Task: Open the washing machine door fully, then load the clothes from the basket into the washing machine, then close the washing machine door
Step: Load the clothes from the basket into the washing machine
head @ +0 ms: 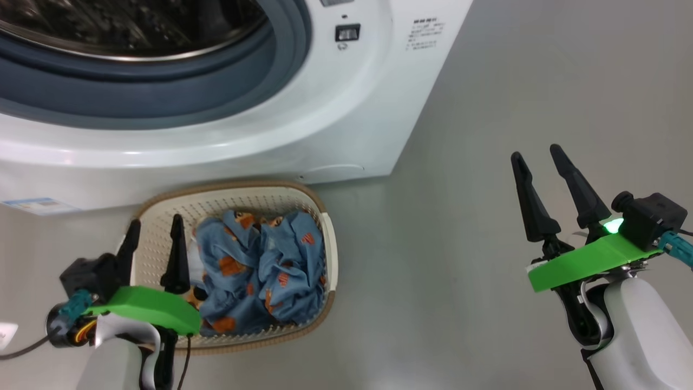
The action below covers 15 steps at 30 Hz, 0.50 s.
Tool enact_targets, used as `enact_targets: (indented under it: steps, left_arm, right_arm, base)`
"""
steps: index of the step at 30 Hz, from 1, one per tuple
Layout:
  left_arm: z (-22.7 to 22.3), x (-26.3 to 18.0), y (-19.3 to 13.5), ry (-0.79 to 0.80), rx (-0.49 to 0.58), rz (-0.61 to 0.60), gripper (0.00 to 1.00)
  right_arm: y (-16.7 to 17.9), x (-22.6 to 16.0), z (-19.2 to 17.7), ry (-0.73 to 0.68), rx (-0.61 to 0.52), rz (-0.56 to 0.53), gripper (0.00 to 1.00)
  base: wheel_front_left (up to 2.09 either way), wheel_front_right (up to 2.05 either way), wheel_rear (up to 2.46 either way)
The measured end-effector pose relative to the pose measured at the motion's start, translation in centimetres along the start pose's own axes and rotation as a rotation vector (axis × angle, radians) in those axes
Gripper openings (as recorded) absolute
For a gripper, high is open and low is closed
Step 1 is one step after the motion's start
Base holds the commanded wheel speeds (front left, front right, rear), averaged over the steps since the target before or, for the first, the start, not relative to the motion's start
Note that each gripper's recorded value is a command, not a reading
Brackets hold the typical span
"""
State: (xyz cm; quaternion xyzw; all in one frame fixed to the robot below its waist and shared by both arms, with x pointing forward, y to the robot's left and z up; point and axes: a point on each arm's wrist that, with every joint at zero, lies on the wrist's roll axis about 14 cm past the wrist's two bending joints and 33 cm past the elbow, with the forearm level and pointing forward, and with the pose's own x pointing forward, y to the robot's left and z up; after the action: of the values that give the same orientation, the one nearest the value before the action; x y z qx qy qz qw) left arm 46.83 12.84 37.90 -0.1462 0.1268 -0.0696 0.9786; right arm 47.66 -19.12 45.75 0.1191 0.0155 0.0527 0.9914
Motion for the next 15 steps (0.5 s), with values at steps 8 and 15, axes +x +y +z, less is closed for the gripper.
enact_targets:
  steps: [8,15]
  left_arm:
    - [-6.4,1.9,-0.5,0.191,0.009,-0.054,1.00]
    - [-12.7,2.7,-2.3,0.412,0.044,-0.151,1.00]
  right_arm:
    - [-1.4,0.9,-1.8,0.029,0.003,-0.036,1.00]
    - [-2.5,1.6,-3.2,0.052,0.004,-0.064,1.00]
  base:
    - [0.00,0.00,0.00]
    - [0.00,0.00,0.00]
